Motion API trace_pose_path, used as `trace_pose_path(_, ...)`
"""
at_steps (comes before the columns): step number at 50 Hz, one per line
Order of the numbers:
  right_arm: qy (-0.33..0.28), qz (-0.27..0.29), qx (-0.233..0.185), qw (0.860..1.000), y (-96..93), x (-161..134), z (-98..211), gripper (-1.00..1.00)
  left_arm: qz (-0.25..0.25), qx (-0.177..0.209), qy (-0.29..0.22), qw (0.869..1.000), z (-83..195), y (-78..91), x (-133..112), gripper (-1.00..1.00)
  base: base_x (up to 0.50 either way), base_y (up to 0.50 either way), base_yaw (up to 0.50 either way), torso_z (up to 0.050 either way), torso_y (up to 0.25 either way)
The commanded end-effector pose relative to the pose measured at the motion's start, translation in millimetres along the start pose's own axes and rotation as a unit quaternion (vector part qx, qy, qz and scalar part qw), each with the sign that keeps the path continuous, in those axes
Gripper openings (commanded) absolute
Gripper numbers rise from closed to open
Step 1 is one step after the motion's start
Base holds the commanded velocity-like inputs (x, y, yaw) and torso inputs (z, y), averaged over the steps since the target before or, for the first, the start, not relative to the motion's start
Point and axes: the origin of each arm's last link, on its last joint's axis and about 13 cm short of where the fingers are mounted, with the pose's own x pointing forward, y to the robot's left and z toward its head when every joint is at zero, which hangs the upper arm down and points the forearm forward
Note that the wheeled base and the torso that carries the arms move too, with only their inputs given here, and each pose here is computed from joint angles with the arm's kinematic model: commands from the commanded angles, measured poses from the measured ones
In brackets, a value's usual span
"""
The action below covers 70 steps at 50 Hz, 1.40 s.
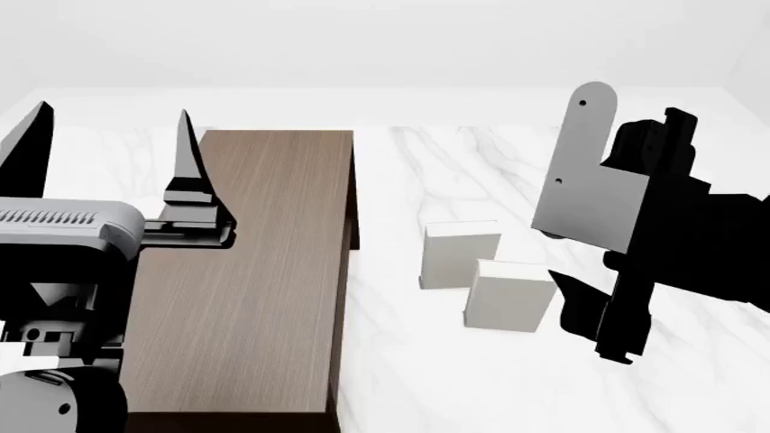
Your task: Pick up the book on the right and place it under the cabinet shelf.
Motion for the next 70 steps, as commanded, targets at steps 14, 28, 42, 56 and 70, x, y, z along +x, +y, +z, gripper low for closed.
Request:
trace_pose_path(14, 0.019, 0.041, 0.003, 0.999, 5.0, 23.1, -4.5, 1.0, -0.001, 0.0, -0.004, 1.0, 2.9, 0.7, -1.1, 1.0, 0.0, 0.0, 0.0, 0.0, 0.0)
trace_pose_path(28, 0.023, 0.049, 0.021, 0.998, 7.0, 62.3, -13.2, 1.0, 0.0, -0.002, -0.004, 1.0, 3.1, 2.5, -0.8, 1.0, 0.0, 0.0, 0.0, 0.0, 0.0)
trace_pose_path(42, 0.043, 0.083, 0.028, 0.995, 3.5, 96.9, -22.2, 1.0, 0.007, 0.002, 0.0, 1.0, -4.1, 5.3, 6.5, 1.0, 0.0, 0.0, 0.0, 0.0, 0.0)
trace_pose_path(56, 0.05, 0.075, 0.038, 0.995, -9.2, 122.8, -30.1, 1.0, 0.008, 0.01, 0.008, 1.0, -12.5, 5.9, 10.4, 1.0, 0.0, 0.0, 0.0, 0.0, 0.0)
trace_pose_path(70, 0.049, 0.082, 0.045, 0.994, -12.7, 150.7, -37.5, 1.0, 0.01, 0.018, 0.01, 1.0, -16.1, 6.4, 12.9, 1.0, 0.0, 0.0, 0.0, 0.0, 0.0)
